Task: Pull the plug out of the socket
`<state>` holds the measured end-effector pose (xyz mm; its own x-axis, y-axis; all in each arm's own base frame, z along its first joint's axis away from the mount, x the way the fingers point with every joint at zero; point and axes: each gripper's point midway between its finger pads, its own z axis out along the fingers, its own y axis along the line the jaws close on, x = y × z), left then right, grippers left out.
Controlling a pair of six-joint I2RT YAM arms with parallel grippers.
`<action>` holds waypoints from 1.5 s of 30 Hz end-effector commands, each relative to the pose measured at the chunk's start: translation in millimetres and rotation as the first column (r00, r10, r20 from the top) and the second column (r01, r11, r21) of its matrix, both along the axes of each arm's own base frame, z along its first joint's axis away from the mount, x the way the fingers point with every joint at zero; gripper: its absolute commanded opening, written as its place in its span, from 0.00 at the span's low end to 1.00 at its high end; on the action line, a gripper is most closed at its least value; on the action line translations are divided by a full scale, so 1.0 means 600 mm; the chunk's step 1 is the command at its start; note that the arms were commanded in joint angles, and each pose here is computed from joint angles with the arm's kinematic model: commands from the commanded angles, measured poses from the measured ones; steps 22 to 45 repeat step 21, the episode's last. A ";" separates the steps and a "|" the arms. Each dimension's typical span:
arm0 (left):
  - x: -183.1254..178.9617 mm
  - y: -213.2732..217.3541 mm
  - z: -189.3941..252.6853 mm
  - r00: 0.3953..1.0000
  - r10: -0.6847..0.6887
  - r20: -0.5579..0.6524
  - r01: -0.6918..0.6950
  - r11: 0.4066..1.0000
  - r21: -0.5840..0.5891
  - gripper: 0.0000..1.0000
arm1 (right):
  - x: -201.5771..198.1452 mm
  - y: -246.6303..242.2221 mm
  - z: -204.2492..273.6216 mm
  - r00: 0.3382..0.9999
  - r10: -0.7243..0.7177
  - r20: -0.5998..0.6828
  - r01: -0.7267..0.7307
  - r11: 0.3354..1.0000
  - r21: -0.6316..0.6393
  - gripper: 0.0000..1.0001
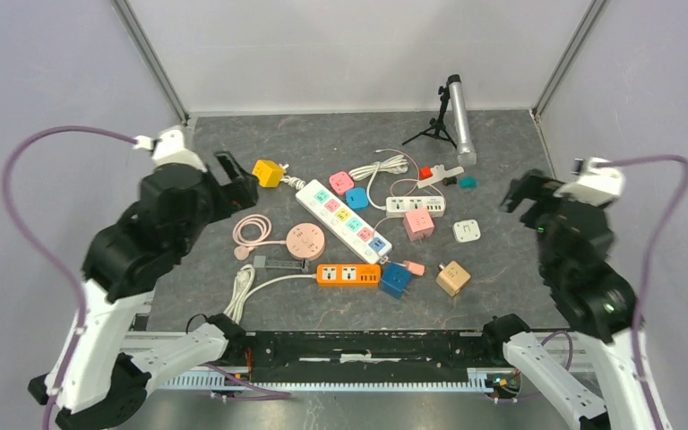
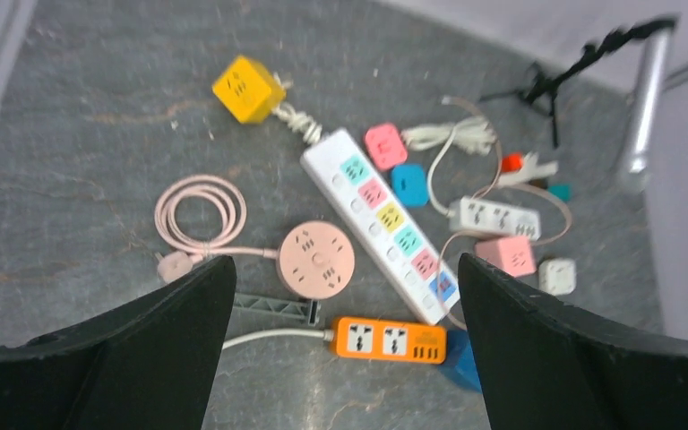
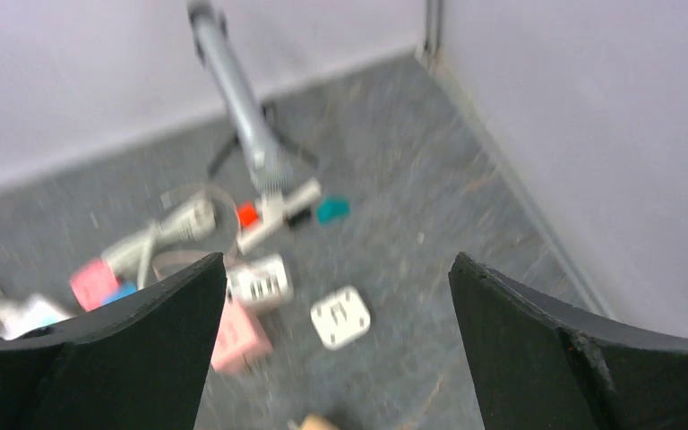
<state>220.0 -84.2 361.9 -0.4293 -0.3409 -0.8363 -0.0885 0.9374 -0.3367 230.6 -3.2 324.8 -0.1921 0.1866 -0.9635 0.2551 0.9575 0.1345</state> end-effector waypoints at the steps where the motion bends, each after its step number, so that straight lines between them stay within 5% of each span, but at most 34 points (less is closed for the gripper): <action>1: -0.046 0.078 0.071 0.991 0.098 0.091 -0.102 0.994 0.036 1.00 | -0.082 -0.093 0.126 0.957 -0.222 0.185 0.224 0.975 0.010 0.98; 8: -0.105 0.130 0.182 0.952 0.114 0.283 -0.101 0.993 -0.060 1.00 | -0.159 -0.139 0.235 0.877 -0.284 0.388 0.267 0.959 0.097 0.98; 15: -0.126 0.140 0.198 0.942 0.081 0.325 -0.067 0.996 -0.056 1.00 | -0.183 -0.156 0.285 0.816 -0.318 0.483 0.288 0.948 0.137 0.98; 45: -0.126 0.144 0.185 0.948 0.103 0.301 -0.091 0.994 -0.055 1.00 | -0.161 -0.138 0.281 0.843 -0.269 0.466 0.248 0.963 0.106 0.98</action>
